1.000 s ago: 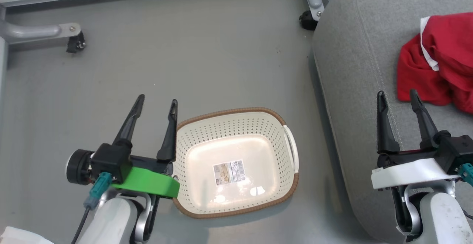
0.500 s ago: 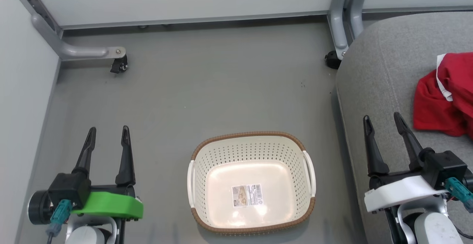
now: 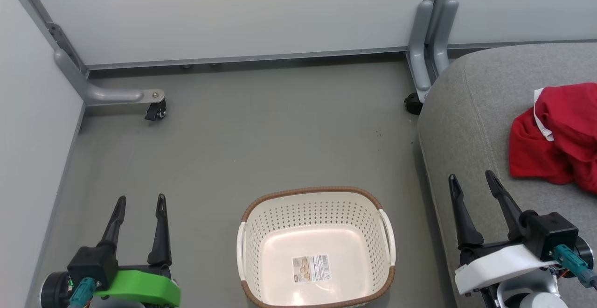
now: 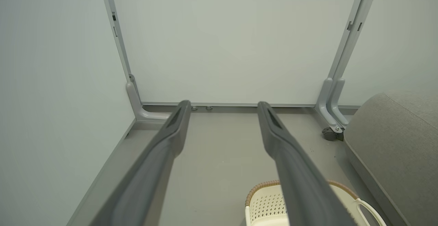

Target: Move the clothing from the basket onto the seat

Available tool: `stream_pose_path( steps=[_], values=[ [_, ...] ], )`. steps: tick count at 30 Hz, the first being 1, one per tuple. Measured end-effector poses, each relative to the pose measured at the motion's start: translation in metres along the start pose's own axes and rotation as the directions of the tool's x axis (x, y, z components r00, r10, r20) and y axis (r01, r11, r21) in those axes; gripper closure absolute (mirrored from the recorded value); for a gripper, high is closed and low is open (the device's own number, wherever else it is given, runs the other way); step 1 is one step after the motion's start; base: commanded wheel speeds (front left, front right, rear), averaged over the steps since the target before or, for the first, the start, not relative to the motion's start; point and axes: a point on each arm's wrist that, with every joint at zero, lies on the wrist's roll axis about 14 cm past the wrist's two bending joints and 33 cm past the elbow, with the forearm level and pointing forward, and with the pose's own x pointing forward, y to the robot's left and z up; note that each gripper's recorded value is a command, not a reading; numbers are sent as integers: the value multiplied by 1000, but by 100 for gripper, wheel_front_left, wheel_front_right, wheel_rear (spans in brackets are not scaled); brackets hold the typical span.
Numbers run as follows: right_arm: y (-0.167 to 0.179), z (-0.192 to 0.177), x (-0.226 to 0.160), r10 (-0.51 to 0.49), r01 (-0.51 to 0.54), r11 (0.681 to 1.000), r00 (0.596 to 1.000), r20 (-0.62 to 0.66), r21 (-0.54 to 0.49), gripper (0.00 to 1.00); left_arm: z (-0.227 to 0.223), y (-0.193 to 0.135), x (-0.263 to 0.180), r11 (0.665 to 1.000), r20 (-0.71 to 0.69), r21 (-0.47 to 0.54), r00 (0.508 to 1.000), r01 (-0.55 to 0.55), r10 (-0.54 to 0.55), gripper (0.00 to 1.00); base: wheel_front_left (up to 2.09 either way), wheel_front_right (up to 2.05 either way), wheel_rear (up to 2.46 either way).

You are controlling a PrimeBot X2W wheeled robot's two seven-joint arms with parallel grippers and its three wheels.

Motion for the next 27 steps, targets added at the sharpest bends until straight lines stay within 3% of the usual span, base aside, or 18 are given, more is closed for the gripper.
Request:
stream_pose_path(
  steps=[27],
  values=[
    [-2, 5, -10, -12, 12, 1000, 1000, 10, 2, 0, -14, -3, -7, 999, -41, 32, 999, 10, -9, 0, 0, 0, 0]
  ],
)
